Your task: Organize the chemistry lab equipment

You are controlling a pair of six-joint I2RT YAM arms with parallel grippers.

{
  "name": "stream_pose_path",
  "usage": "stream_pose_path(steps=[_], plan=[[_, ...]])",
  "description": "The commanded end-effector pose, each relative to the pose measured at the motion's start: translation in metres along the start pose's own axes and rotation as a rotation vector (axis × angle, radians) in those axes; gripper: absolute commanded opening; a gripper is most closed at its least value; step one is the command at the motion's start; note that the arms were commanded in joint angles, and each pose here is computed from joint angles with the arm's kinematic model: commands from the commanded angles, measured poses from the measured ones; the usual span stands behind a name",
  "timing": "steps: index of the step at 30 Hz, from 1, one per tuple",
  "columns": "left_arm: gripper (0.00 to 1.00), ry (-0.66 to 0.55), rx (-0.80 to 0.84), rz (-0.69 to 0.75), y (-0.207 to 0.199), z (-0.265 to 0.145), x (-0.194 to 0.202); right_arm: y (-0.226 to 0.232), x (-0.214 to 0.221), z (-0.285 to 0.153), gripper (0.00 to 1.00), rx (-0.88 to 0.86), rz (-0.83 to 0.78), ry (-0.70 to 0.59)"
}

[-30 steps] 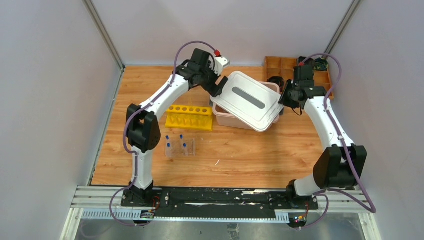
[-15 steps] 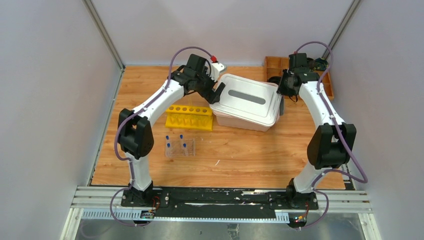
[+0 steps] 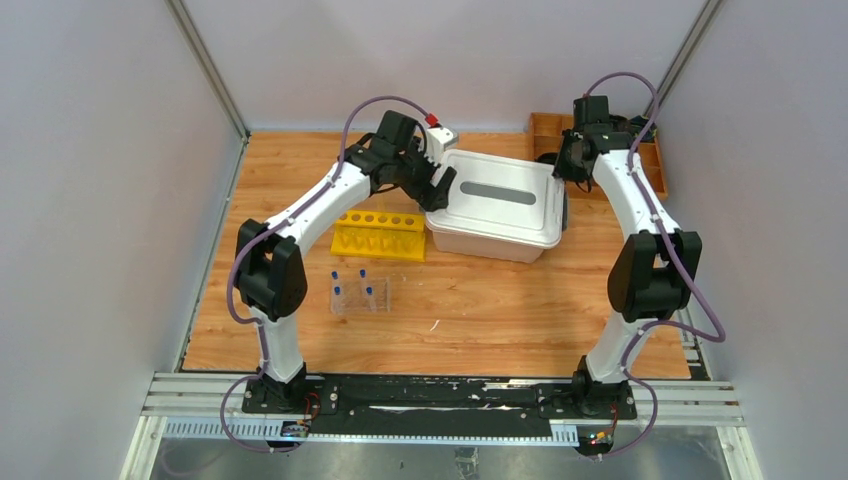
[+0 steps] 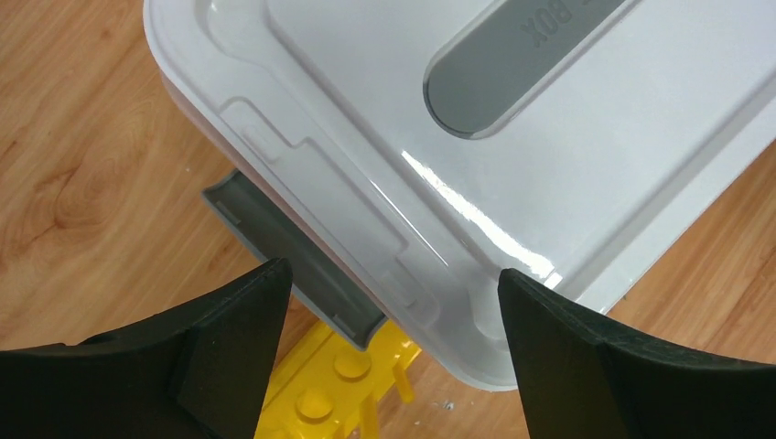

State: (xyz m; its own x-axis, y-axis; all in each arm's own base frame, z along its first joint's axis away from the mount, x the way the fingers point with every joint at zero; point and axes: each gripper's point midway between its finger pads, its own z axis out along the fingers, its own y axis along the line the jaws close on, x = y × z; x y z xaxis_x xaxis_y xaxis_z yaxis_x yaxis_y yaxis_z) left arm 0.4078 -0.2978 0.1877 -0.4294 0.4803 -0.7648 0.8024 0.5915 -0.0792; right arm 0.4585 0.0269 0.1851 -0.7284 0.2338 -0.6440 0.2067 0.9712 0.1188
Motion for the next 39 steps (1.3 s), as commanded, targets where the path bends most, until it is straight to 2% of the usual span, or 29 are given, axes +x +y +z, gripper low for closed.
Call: stream_pose_path(steps=[1,17,29,39], plan=[[0.88,-0.053,0.037,0.005,-0.016,-0.015,-0.013,-0.003,0.009,0.009,0.27,0.023,-0.027,0.053],[0.89,-0.088,-0.077,0.033,0.003,-0.023,-0.031,0.011,-0.011,0.019,0.27,-0.026,-0.023,0.038],[0.88,-0.060,-0.125,0.025,0.019,-0.004,-0.022,0.038,-0.020,-0.005,0.28,-0.162,0.018,0.006],[0.80,-0.013,-0.220,0.023,0.040,0.003,-0.007,0.023,-0.020,-0.001,0.31,-0.078,-0.013,0.009]])
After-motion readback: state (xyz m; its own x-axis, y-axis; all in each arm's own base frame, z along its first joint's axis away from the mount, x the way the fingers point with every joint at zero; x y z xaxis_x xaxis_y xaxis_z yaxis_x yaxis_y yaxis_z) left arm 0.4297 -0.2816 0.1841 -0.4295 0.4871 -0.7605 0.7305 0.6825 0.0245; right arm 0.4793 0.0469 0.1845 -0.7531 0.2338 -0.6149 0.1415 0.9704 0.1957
